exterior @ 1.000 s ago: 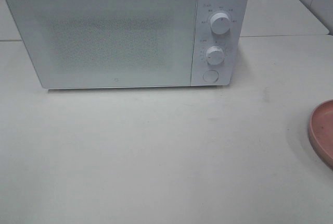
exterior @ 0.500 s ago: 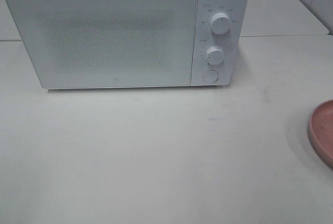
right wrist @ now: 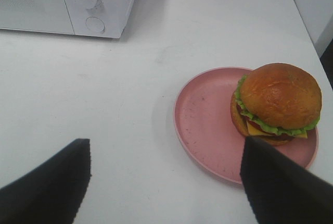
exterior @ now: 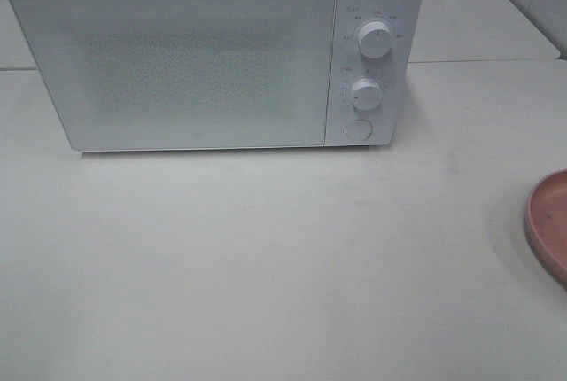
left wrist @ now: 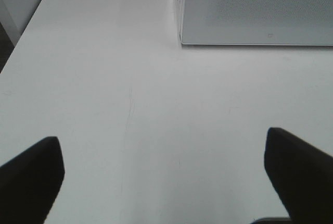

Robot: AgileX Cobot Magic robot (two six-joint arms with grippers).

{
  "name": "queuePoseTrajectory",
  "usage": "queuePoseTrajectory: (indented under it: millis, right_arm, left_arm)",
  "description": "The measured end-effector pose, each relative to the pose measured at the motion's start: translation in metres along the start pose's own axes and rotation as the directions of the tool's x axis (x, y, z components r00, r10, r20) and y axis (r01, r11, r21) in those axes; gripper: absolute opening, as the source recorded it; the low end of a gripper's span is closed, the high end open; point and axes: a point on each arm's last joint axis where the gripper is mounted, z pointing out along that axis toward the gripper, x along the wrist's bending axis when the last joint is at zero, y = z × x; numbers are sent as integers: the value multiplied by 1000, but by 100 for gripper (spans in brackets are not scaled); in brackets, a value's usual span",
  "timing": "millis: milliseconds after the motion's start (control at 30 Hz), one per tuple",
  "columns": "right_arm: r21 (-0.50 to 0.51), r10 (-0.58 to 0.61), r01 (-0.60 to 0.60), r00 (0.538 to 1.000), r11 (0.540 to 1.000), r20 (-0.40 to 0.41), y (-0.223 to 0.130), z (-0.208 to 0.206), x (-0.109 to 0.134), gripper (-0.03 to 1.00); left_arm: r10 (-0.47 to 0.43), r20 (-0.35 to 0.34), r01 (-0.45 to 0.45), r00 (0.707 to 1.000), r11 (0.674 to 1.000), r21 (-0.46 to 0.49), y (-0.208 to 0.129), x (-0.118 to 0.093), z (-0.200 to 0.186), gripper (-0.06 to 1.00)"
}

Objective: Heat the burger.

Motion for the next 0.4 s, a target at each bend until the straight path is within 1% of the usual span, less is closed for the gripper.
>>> queuePoseTrajectory:
  millis: [400]
  right_arm:
    - [0,0,0,1000,1000,0,0,0,0,76]
  left_arm:
    - [0,0,0,1000,1000,0,0,0,0,99]
